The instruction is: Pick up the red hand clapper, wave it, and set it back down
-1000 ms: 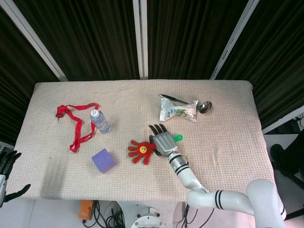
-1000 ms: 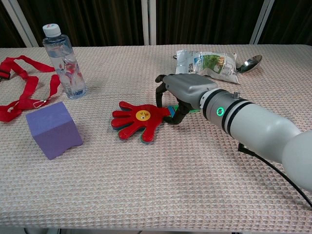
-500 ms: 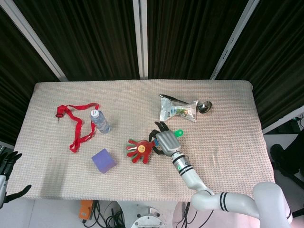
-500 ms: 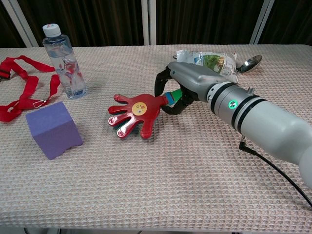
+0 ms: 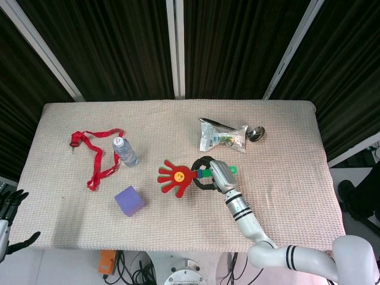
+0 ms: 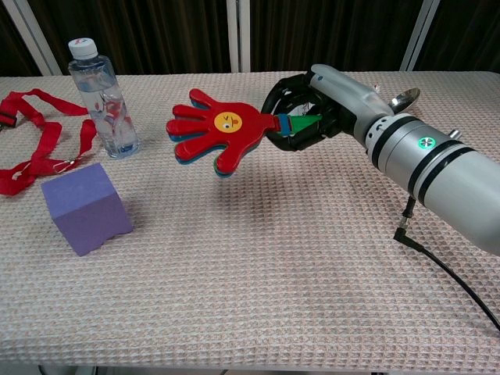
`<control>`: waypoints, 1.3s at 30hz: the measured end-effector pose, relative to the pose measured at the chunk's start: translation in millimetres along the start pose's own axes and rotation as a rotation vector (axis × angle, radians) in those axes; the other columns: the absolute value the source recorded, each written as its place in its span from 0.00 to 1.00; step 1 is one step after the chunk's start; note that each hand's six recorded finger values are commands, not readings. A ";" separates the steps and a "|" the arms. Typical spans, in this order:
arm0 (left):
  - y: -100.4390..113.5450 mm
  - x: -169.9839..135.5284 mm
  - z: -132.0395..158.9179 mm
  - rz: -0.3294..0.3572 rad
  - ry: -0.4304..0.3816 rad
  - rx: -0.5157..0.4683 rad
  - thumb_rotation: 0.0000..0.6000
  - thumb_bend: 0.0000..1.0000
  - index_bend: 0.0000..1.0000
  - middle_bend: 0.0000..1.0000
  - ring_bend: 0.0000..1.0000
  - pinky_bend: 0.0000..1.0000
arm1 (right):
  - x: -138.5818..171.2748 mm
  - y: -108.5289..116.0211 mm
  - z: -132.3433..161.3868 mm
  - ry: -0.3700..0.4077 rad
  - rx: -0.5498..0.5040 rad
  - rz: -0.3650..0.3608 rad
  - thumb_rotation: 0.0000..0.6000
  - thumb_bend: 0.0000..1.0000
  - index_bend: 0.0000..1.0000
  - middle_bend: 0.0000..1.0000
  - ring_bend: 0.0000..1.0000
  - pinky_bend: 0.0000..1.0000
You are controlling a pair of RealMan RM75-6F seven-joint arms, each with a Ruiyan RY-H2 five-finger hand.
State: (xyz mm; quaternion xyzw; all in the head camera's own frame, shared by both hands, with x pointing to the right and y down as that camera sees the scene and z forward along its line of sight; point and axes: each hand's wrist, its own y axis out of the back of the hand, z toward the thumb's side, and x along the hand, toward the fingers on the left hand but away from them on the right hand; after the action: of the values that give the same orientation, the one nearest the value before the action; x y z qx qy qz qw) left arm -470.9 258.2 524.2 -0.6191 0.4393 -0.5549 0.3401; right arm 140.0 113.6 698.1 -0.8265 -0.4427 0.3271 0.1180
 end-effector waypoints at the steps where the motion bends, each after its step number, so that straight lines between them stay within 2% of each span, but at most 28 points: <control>1: 0.2 0.1 0.3 0.003 -0.001 -0.001 1.00 0.13 0.11 0.07 0.00 0.06 | 1.0 3.6 0.7 0.000 -0.043 -0.015 1.00 0.54 0.97 0.48 0.35 0.64; 5: 0.0 0.0 0.6 0.007 -0.003 -0.004 1.00 0.13 0.10 0.07 0.00 0.06 | 3.3 16.3 2.9 -0.003 -0.150 -0.056 1.00 0.54 0.97 0.51 0.42 0.74; 10: -0.7 0.6 0.6 0.006 -0.004 -0.005 1.00 0.13 0.10 0.07 0.00 0.06 | 4.0 32.0 1.7 -0.027 -0.243 -0.096 1.00 0.55 0.99 0.52 0.57 0.90; 12: -1.0 0.7 0.5 0.005 -0.004 -0.004 1.00 0.13 0.10 0.07 0.00 0.06 | 4.5 36.6 0.1 -0.038 -0.270 -0.107 1.00 0.55 1.00 0.54 0.62 0.93; 17: -0.8 1.0 0.6 0.005 -0.004 -0.004 1.00 0.13 0.10 0.07 0.00 0.06 | 5.4 49.3 -3.4 -0.065 -0.356 -0.131 1.00 0.55 1.00 0.61 0.69 0.95; 21: -1.2 1.5 1.2 0.004 -0.006 -0.002 1.00 0.13 0.10 0.07 0.00 0.06 | 5.9 59.5 1.4 -0.055 -0.438 -0.144 1.00 0.56 0.99 0.65 0.71 0.96; 32: -2.9 4.1 1.0 -0.003 -0.003 -0.009 1.00 0.13 0.10 0.07 0.00 0.06 | 13.0 99.5 27.7 0.059 -0.793 -0.125 1.00 0.56 1.00 0.66 0.72 0.96; 34: -3.7 4.5 0.1 -0.005 0.000 -0.012 1.00 0.13 0.10 0.07 0.00 0.06 | 13.9 103.6 30.3 0.078 -0.792 -0.113 1.00 0.56 1.00 0.65 0.72 0.96; 36: -4.4 5.4 -0.1 -0.005 0.000 -0.015 1.00 0.13 0.10 0.07 0.00 0.06 | 14.6 104.7 32.6 0.094 -0.741 -0.097 1.00 0.57 1.00 0.66 0.72 0.96; 39: -4.2 6.2 0.5 -0.002 -0.003 -0.015 1.00 0.13 0.10 0.07 0.00 0.06 | 14.9 104.3 34.6 0.118 -0.568 -0.072 1.00 0.60 1.00 0.68 0.72 0.96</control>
State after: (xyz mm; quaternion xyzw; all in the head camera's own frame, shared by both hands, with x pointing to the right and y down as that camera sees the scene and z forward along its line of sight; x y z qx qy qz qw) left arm -469.7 254.0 530.4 -0.6231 0.4422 -0.5510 0.3356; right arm 191.9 61.9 614.9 -0.8279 -0.5378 0.1369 -0.0812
